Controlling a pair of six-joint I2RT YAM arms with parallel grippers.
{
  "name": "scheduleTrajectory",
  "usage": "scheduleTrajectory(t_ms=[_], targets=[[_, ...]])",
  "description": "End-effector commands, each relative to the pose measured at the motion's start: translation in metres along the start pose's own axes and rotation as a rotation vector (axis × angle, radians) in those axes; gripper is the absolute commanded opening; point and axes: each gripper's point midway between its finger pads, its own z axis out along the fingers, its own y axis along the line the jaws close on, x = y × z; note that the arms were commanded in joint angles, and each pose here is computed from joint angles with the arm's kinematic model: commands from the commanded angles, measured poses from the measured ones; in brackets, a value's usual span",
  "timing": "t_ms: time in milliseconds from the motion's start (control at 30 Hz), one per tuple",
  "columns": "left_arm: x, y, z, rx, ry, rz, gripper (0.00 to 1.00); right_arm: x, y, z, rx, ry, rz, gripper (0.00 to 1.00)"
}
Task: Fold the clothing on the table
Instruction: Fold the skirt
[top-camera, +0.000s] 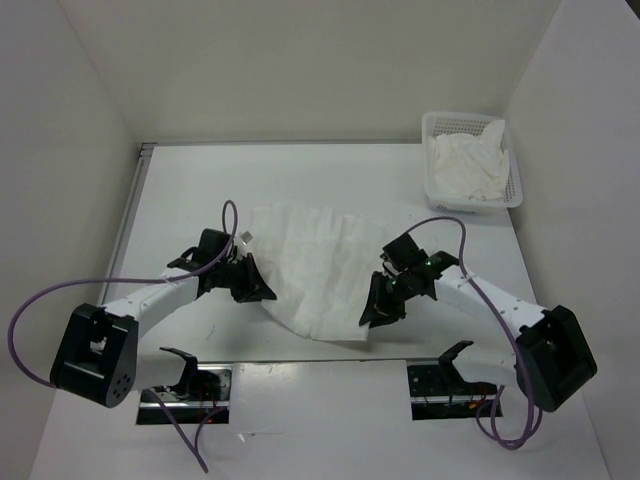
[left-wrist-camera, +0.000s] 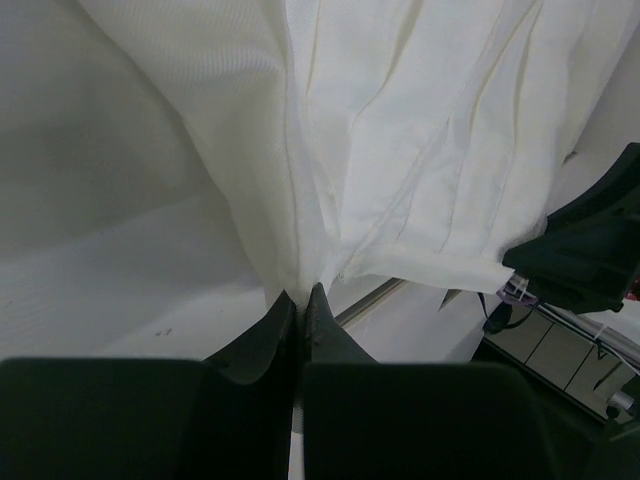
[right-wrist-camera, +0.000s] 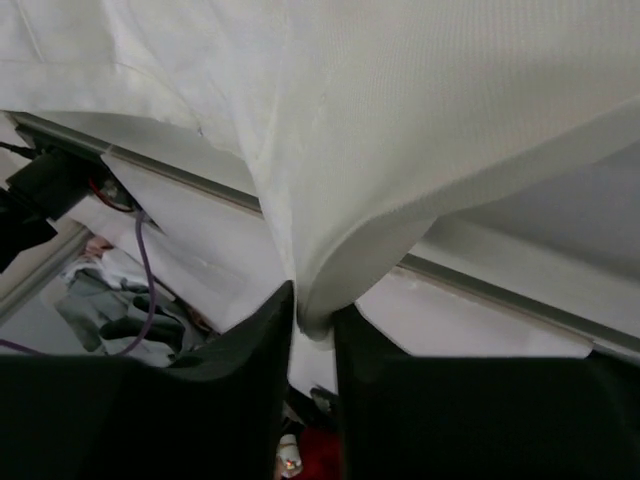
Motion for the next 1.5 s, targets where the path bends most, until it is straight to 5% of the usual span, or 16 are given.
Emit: scheduleTrajectory(t_ms=[0,100,467,767,1100,1467], targets=[[0.008,-0.001,-0.007,-0.006,-0.004,-0.010,0.00,0.016,-0.011,0.001,0.047,0.001,0.074,0.33],[0.008,-0.003,-0.010,0.001,-0.011,-0.003,0.00,0.028,-0.017,0.001,0.058,0.006,0.109,0.50],[0.001,-0.011,-0.014,0.008,-0.035,0.022,0.00,0.059,-0.034,0.007,0.117,-0.017,0.191,0.58],[-0.001,-0.019,-0.017,0.037,-0.040,0.038,0.00,0.051,-0.064,0.024,0.167,-0.137,0.321,0.57],[0.000,-0.019,-0.014,0.045,-0.022,0.041,0.00,0.025,-0.045,0.010,0.042,-0.299,0.323,0.54],[0.002,-0.015,-0.012,0.045,-0.022,0.041,0.00,0.019,-0.050,0.029,0.082,-0.282,0.300,0.50]])
